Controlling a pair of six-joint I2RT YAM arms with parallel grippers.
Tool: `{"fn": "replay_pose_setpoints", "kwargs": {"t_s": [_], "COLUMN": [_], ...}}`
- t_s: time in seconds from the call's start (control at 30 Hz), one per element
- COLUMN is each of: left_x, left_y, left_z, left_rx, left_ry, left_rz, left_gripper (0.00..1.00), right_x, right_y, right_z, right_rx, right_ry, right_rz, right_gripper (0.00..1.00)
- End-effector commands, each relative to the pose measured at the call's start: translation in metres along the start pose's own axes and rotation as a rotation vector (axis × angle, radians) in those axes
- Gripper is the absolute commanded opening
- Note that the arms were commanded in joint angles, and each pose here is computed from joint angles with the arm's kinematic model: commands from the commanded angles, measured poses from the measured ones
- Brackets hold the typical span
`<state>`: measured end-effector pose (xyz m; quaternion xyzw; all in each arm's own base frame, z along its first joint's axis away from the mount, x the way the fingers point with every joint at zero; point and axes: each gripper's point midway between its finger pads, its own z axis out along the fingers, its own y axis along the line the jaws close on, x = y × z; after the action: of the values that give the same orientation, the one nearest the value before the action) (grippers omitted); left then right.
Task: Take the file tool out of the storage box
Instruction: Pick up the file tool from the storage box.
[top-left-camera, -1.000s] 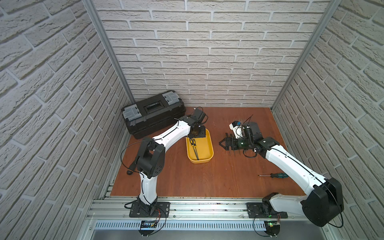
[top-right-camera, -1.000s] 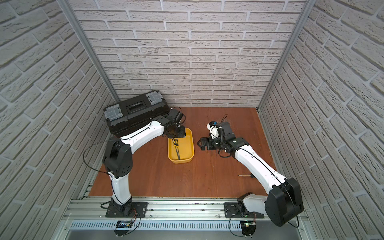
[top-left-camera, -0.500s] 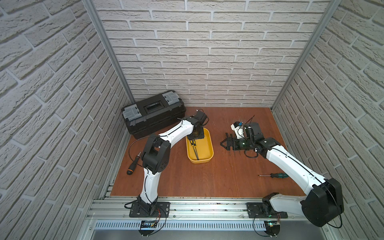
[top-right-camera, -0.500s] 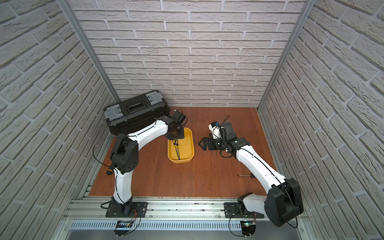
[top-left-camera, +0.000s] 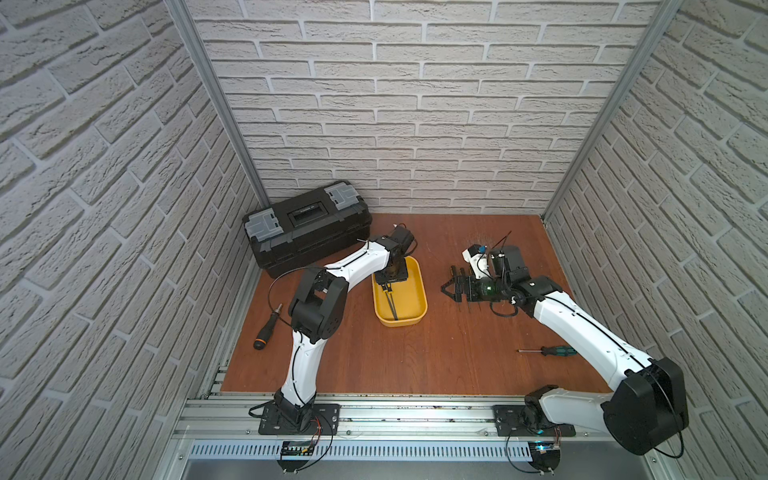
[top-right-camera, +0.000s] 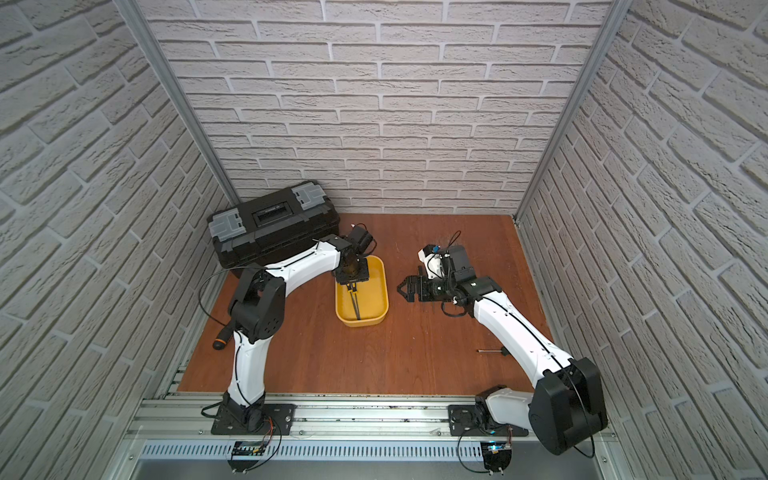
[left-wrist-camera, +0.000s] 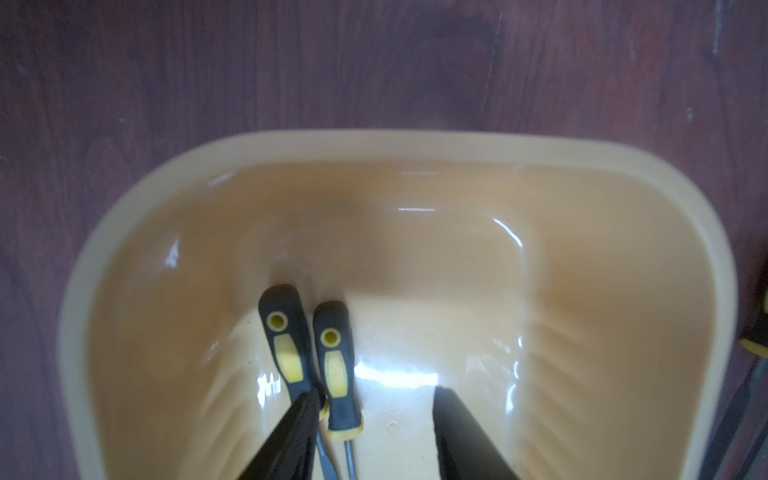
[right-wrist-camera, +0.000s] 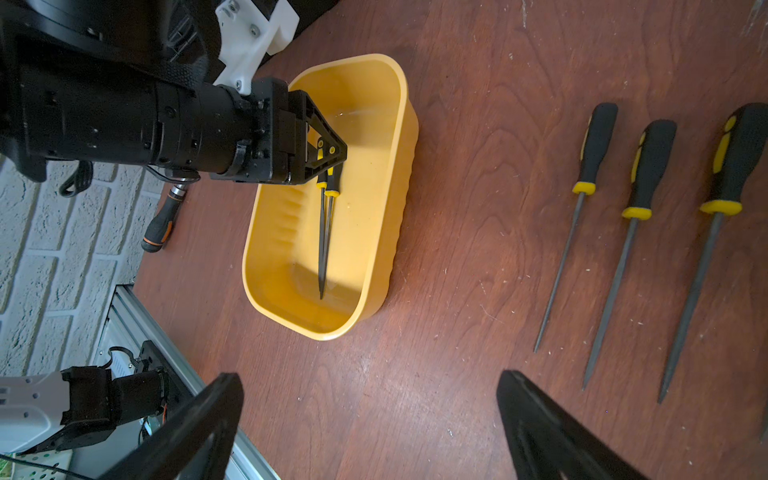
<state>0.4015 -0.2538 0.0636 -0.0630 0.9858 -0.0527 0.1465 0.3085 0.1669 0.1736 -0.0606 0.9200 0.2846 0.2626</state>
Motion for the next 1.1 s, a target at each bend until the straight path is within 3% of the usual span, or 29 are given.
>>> {"fn": "replay_pose_setpoints", "kwargs": {"t_s": [0.0, 0.93, 1.07], "left_x": [0.0, 0.006, 0.004], "left_y": [0.003, 0.017, 0.014], "left_z": [0.009, 0.038, 0.041], "left_rx": [0.0, -0.08, -0.067], "left_ry": [0.004, 0.038, 0.031], "left_rz": [-0.022, -0.033, -0.034], "left_gripper": [0.48, 0.43, 0.38], "right_x": [-0.014, -0.01, -0.009], "right_y": [0.009, -0.001, -0.003], "right_z": [-0.01, -0.014, -0.014], "right_rx": [-0.032, -0.007, -0.003], "right_ry": [-0.052, -0.052, -0.05], "right_rz": [-0.035, -0.022, -0.02], "right_gripper": [1.0, 1.0, 1.0]}}
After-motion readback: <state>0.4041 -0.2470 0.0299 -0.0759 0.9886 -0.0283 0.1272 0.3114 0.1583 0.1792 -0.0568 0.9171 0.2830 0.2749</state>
